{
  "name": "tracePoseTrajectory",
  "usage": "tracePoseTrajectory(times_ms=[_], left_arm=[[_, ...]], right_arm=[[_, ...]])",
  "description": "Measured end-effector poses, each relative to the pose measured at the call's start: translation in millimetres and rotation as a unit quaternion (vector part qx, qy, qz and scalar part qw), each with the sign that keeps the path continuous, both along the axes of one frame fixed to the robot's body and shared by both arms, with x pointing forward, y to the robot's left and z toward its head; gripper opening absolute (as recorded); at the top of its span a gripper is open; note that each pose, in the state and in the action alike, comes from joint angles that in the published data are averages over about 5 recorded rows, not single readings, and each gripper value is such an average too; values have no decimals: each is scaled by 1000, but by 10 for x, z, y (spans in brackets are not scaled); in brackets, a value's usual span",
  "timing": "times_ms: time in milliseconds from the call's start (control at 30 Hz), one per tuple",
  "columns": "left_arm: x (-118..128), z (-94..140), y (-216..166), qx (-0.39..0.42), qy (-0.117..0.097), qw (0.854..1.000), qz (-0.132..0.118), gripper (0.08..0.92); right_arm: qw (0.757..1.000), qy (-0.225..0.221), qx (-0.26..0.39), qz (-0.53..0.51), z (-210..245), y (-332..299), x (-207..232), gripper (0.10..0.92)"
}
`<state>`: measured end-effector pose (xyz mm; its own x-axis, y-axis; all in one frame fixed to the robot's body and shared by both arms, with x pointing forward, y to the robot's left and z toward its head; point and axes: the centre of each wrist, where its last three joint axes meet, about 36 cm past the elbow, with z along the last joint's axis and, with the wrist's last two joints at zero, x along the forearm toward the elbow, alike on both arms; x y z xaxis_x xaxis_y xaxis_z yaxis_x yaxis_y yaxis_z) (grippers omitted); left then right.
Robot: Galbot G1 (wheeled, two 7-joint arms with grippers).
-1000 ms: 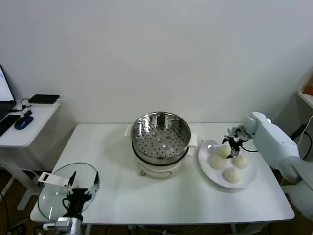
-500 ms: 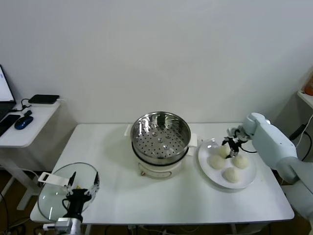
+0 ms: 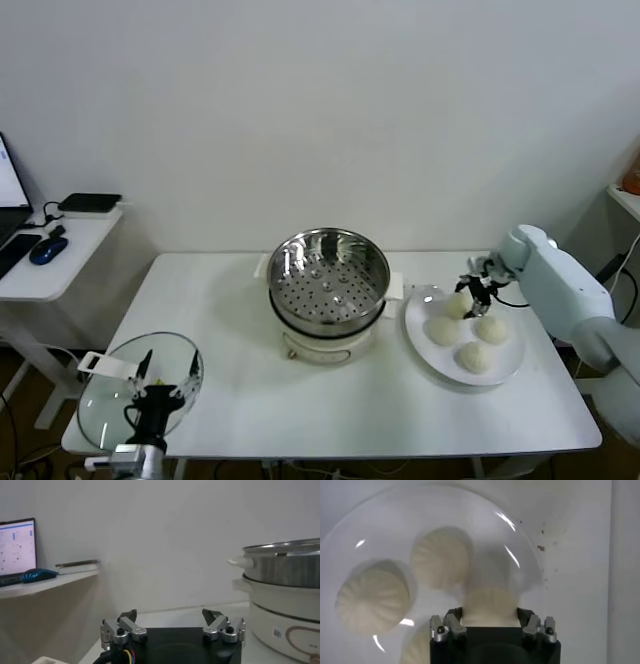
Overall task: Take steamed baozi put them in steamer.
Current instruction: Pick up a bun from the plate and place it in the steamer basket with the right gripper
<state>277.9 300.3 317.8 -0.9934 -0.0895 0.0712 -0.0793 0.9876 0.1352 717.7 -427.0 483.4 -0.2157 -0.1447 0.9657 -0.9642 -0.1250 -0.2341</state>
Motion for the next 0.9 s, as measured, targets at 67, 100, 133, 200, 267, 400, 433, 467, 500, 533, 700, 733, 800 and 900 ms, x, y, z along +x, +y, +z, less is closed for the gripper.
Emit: tracePoseTrajectory(times_ms=[67,100,133,200,267,400,433,467,500,533,700,733,800,900], left_arm=[[-1,11,7,1,-1,1000,1,823],[-2,17,10,2,-1,1000,2,823],[-5,20,13,2,-1,1000,2,823],[-13,24,16,2,-1,1000,3,823],[-24,23,14,2,0,1000,4,823],[-42,22,-5,1,0,1000,4,823],[-44,24,-9,1,0,1000,4,823],[-46,26,-11,1,0,1000,4,823],[-48,28,-12,1,-1,1000,4,823],[-48,32,-11,2,-1,1000,4,823],[-48,54,-6,3,-3,1000,5,823],[-48,60,-6,3,-3,1000,5,823],[-47,71,-6,3,-3,1000,6,823],[-48,82,-6,4,-3,1000,5,823]], right_arm=[[1000,-7,-2,12,117,11,24,721],[1000,-10,-4,18,187,21,37,721],[1000,-15,-5,25,263,33,52,721],[999,-24,-8,40,432,69,83,721],[998,-35,-10,58,616,128,116,721],[993,-57,-14,102,1004,341,183,723],[991,-63,-15,114,1105,410,198,724],[989,-69,-16,127,1203,480,211,726],[987,-74,-17,140,1305,556,223,727],[985,-80,-19,154,1408,635,233,728],[969,-107,-27,221,1912,1070,267,736],[965,-112,-30,234,2007,1163,272,737],[957,-121,-38,260,2184,1354,280,741],[943,-133,-49,300,2396,1676,282,746]])
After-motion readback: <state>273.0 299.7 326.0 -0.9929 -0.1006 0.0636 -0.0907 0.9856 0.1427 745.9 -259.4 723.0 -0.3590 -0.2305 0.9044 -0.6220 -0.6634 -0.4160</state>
